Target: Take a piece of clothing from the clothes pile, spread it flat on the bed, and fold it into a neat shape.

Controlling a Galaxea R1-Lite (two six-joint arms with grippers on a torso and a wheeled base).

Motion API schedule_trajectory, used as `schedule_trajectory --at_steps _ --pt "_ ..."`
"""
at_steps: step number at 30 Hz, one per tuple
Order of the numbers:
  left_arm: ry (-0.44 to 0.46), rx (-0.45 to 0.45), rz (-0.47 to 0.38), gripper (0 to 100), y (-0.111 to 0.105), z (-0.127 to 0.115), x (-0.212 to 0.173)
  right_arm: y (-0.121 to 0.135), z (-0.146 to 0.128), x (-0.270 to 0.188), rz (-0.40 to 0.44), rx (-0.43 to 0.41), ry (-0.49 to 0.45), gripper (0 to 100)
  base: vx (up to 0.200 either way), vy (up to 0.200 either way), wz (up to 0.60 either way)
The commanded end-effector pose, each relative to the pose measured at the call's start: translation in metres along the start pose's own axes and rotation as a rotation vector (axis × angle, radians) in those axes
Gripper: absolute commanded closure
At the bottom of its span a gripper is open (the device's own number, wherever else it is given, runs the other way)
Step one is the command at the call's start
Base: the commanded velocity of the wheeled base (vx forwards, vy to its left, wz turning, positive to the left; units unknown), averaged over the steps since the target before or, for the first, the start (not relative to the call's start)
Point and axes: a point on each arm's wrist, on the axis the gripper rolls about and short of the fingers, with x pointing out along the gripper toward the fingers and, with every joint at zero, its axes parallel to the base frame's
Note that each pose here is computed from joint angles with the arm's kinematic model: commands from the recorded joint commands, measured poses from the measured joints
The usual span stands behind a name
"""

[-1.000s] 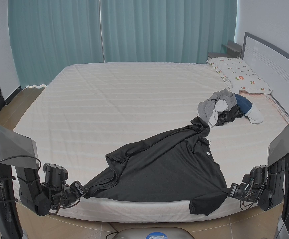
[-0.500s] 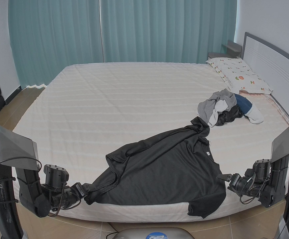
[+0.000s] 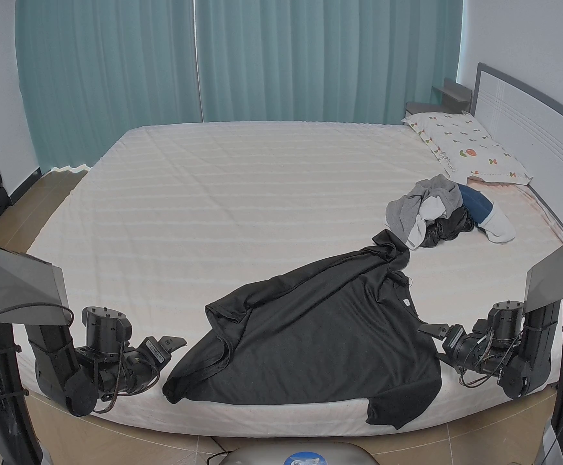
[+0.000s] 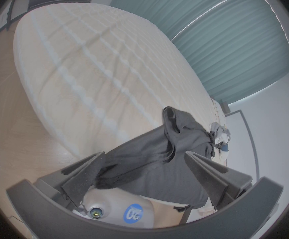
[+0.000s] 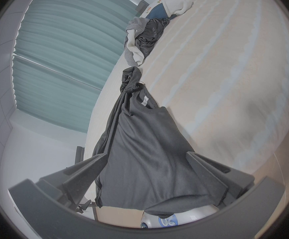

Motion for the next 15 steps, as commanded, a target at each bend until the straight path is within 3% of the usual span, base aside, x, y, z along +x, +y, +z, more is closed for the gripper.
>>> schedule_trajectory --at_steps 1,10,15 --pt "-0.030 -0.033 -0.060 0 -0.015 0.006 0.004 0.001 -0.002 0.002 0.006 -0.006 0.002 0 0.000 0.000 0.00" --pt "-0.080 -0.006 -0.183 0 -0.054 0.014 0.023 0.001 -0.005 0.002 0.002 -0.010 0.009 0 0.000 0.000 0.00" --pt "-0.059 0.032 -0.231 0 -0.078 0.006 0.042 0.001 -0.005 0.003 -0.006 -0.011 0.003 0 0.000 0.000 0.00"
